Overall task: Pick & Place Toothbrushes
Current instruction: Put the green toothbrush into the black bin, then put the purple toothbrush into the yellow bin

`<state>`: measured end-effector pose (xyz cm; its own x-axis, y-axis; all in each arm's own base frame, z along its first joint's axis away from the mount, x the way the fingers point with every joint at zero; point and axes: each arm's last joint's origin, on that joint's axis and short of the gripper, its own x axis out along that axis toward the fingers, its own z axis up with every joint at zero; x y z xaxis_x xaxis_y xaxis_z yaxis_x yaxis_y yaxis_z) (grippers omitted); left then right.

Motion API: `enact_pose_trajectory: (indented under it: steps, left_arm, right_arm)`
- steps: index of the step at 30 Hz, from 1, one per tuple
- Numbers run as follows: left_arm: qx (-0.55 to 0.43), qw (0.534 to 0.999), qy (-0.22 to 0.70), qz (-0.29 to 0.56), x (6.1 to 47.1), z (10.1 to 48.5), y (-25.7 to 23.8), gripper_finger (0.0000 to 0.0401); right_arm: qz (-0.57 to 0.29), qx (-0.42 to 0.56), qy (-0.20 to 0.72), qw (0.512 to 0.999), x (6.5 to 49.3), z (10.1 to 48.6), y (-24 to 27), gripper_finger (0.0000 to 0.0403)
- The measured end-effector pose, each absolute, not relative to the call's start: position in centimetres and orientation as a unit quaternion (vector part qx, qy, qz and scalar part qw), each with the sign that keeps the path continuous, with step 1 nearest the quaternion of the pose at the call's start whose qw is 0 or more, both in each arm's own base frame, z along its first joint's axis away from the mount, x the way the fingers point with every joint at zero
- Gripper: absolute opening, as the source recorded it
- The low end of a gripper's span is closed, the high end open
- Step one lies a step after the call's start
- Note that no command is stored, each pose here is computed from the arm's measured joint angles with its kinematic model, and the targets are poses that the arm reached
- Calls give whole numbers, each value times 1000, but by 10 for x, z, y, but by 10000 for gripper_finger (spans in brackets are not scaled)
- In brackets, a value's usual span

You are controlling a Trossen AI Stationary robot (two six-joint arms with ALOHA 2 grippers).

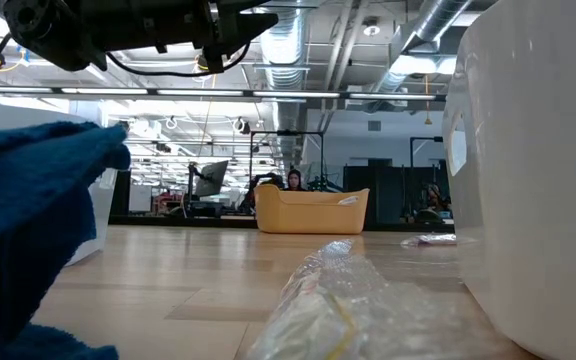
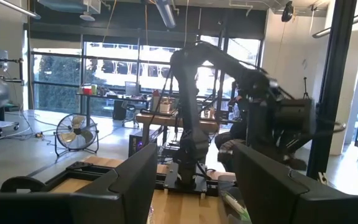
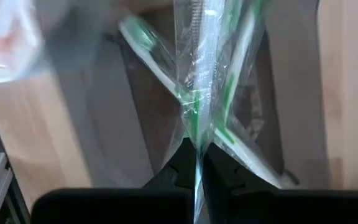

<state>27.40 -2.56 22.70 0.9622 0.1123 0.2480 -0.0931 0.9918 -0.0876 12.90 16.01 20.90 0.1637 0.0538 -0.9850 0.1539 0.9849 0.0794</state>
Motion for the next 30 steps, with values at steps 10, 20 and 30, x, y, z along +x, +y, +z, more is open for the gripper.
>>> enact_pose_trajectory:
  steps: [10,20,30]
  left_arm:
    - [-37,990,-127,52,274,227,-26,204]
    - [-37,990,-125,52,274,226,-25,204]
    - [-37,990,-124,51,274,226,-26,204]
  right_arm:
    - [-52,125,674,726,135,188,143,16]
    - [-83,145,681,713,143,188,131,85]
    - [-70,152,691,703,147,188,127,183]
